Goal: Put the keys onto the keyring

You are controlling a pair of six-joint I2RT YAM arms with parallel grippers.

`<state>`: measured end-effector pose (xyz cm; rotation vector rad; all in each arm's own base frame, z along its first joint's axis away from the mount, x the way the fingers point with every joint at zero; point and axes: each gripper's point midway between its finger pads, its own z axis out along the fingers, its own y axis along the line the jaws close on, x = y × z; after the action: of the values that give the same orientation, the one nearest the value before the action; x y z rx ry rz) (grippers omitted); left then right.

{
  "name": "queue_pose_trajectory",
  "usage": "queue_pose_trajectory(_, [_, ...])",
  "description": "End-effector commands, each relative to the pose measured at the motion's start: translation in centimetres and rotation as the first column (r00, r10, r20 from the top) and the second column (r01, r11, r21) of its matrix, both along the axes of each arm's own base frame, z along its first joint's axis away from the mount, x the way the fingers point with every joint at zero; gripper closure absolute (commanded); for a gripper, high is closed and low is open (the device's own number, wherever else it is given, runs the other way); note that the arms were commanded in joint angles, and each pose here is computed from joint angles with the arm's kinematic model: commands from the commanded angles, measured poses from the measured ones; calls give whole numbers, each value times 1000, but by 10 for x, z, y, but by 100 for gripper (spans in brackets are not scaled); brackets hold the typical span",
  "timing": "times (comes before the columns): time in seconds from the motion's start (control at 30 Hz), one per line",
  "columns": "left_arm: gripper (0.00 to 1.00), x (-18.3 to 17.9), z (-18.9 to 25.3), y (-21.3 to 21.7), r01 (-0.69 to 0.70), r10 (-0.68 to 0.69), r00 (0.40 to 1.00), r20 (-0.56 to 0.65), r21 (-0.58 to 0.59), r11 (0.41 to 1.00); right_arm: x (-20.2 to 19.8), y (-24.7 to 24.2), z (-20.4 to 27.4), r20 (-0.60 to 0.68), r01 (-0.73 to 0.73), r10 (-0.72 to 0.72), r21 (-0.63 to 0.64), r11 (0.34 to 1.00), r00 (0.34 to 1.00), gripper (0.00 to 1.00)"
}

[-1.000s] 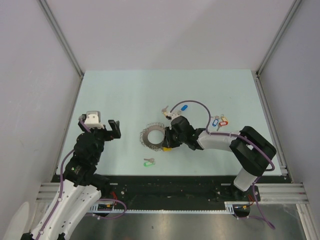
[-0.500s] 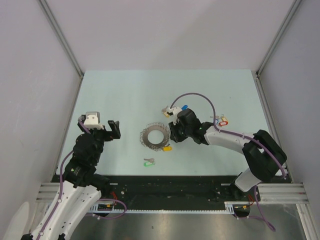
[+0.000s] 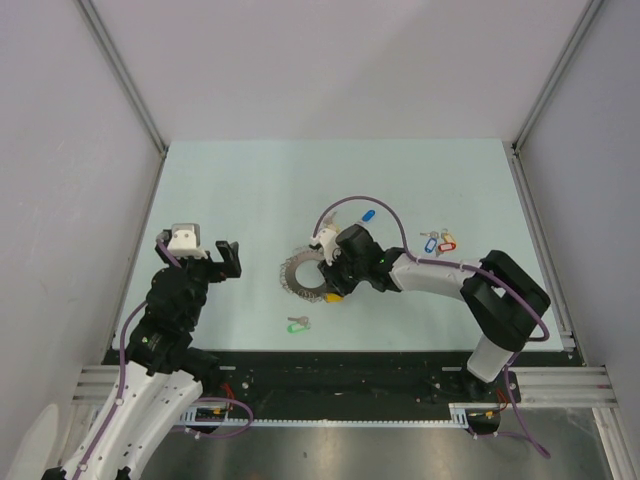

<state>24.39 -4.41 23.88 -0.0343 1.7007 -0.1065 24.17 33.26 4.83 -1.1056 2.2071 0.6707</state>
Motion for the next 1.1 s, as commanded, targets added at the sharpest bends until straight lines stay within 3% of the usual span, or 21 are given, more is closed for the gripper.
queue_pose_trajectory(0.0, [0, 2, 6, -3, 17, -18, 999, 30, 10, 1000, 19, 20, 29, 146, -113, 112, 0, 994, 983, 66])
queue_pose_trajectory(0.17, [0, 1, 8, -3, 17, -17, 999, 34, 8, 1000, 18, 14, 19, 157, -256, 276, -135, 957, 948, 64])
queue_pose_trajectory(0.4, [0, 2, 6, -3, 16, -16, 1000, 27, 11, 1000, 15, 14, 6, 46, -395, 418, -245, 885, 907, 67])
queue_pose_trajectory(1.07, [0, 2, 6, -3, 19, -20, 999, 25, 14, 1000, 10, 16, -13, -128, -530, 521, -355, 770, 844, 73])
